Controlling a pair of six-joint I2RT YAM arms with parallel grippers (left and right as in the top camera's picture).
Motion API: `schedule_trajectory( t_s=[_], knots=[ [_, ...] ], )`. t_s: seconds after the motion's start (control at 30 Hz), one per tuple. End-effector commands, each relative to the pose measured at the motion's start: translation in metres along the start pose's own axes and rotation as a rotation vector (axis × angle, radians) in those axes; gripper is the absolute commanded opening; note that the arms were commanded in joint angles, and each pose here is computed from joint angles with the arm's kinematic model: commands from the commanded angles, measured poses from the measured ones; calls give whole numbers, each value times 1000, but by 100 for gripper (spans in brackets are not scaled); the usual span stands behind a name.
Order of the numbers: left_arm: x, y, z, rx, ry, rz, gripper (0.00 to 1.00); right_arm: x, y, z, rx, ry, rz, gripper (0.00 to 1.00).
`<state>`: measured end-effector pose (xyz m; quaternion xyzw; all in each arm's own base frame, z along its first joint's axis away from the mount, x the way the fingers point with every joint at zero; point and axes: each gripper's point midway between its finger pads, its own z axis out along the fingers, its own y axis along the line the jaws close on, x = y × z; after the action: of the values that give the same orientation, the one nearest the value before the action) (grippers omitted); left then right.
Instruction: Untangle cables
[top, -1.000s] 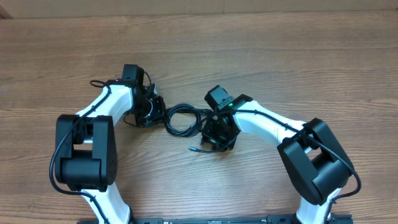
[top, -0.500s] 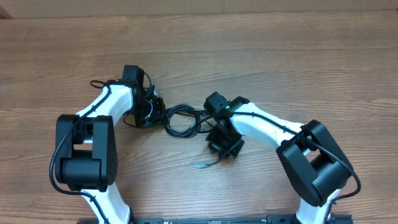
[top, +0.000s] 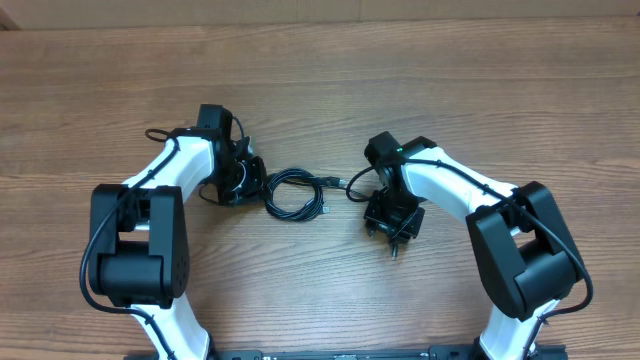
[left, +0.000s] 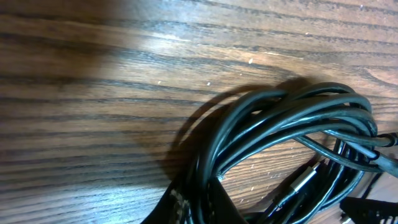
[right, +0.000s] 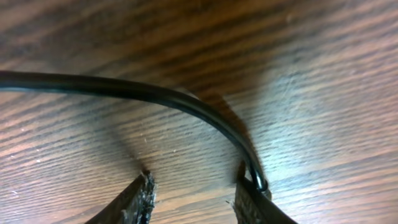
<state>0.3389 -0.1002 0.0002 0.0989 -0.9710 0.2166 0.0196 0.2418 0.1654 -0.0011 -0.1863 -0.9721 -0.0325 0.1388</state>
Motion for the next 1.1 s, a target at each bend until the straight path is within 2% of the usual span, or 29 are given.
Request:
schedule_trajectory(
  t_s=[0.0, 0.23, 0.27, 0.4, 0.57, 0.77, 0.9, 0.97, 1.03, 1.07],
  knots=[
    [3, 3, 10, -55, 5, 26, 10, -18, -4, -2, 27, -73, -50, 42],
    [2, -7, 14, -53, -8, 56, 9, -25, -12, -3, 83, -106, -193, 54],
    [1, -7, 14, -56, -13, 61, 9, -23, -14, -5, 90, -94, -208, 49],
    [-3, -2, 14, -95, -32, 66, 9, -20, -15, -19, 112, -77, -198, 38],
    [-3, -2, 14, -94, -34, 67, 9, -24, -25, -36, 174, -91, -185, 47],
    [-3, -2, 14, -94, -33, 67, 9, -16, -33, -28, 199, -69, -88, 47],
    [-3, -2, 14, -94, -33, 67, 9, 4, -10, -17, 82, 15, -97, 45],
    [-3, -2, 14, -94, -33, 67, 9, 9, 10, -15, 2, 32, -116, 34],
    [-3, -2, 14, -94, -33, 67, 10, 15, 29, -14, -72, 50, -109, 35],
    [-3, -2, 14, -94, -33, 67, 10, 19, 36, -14, -100, 61, -95, 43]
  ],
)
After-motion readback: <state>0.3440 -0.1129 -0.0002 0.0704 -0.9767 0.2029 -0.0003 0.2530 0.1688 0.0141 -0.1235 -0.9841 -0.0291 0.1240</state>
